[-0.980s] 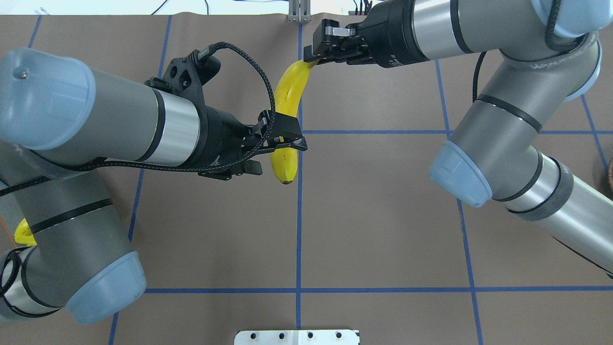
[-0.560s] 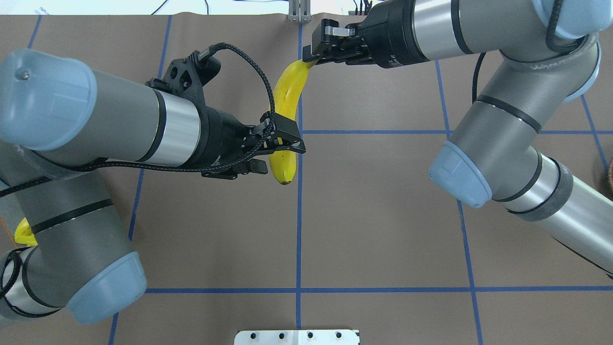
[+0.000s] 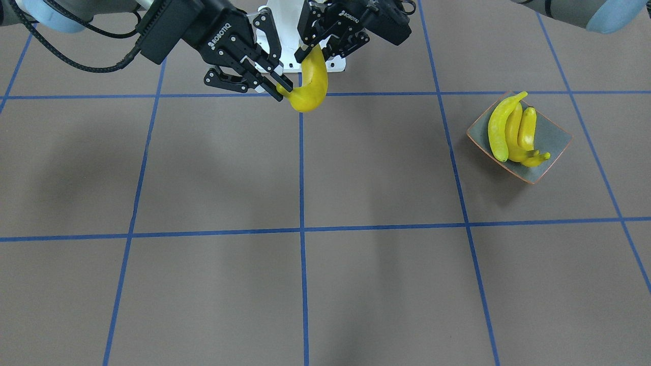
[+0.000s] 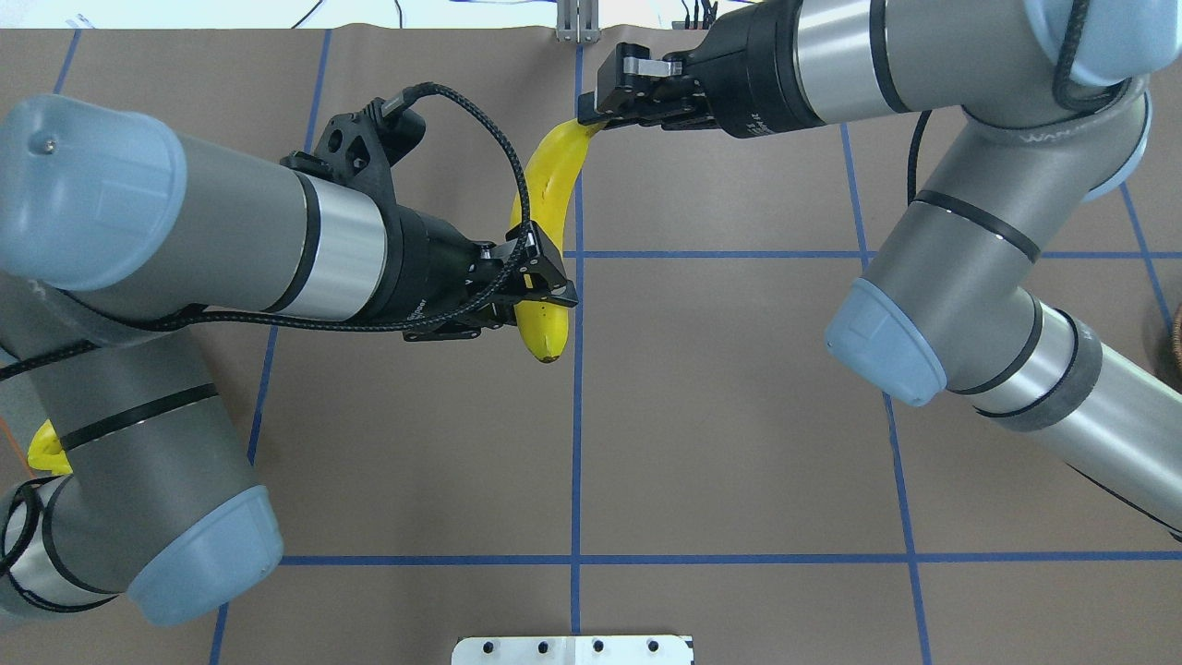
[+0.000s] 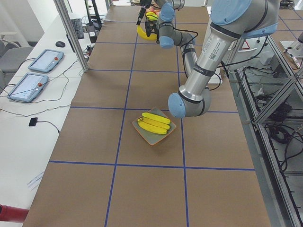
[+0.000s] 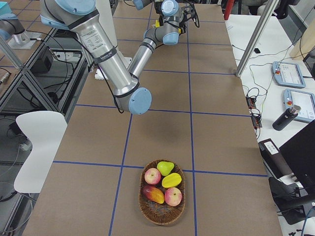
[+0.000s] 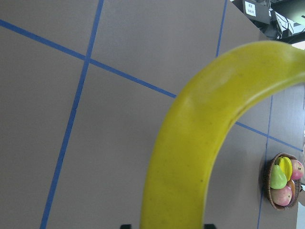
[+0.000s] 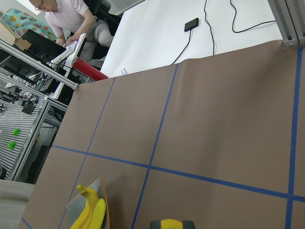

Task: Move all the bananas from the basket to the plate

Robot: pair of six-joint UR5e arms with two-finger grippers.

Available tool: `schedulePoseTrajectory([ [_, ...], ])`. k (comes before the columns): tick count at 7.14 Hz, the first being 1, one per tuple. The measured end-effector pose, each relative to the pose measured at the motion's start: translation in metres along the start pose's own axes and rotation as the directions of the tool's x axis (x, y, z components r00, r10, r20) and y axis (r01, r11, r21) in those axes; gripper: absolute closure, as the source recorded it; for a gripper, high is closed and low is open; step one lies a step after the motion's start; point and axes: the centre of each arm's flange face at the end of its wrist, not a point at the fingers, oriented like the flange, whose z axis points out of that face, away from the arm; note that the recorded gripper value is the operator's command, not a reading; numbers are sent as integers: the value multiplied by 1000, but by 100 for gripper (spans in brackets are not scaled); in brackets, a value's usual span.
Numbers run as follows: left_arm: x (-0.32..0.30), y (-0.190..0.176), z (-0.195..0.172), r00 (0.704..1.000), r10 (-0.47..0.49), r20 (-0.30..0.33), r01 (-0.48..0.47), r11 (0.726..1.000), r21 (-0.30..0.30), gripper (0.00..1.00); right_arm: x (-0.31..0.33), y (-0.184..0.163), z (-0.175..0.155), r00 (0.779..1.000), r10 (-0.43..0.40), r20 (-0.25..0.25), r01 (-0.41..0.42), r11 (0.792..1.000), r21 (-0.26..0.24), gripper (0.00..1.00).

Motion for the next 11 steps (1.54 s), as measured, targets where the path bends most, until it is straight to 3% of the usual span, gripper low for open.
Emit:
schedulePoseTrajectory([
  [1, 0, 0, 0, 1000, 3, 1, -3, 1000, 0, 100, 0, 0, 0, 1000, -3, 5, 3, 1000, 1, 30],
  [2, -1, 0, 0, 1000, 5, 1, -5, 1000, 0, 100, 0, 0, -1, 1000, -7, 9, 7, 1000, 4, 0],
  [5, -1, 0, 0, 1000, 6, 3, -6, 1000, 0, 100, 0, 0, -5, 999, -27, 37, 25, 999, 36, 0],
  [7, -6, -1, 0, 1000, 5, 10, -5, 1000, 1, 100, 6, -5, -7, 1000, -24, 21, 23, 999, 44, 0],
  [9, -25, -5, 0, 999, -8, 45, 7, 1000, 9, 100, 40, -22, -11, 996, 7, -92, -3, 999, 51, 0],
  [11, -68, -9, -11, 994, -20, 104, 18, 1000, 20, 100, 93, -49, -15, 967, -12, -254, 25, 999, 48, 0],
])
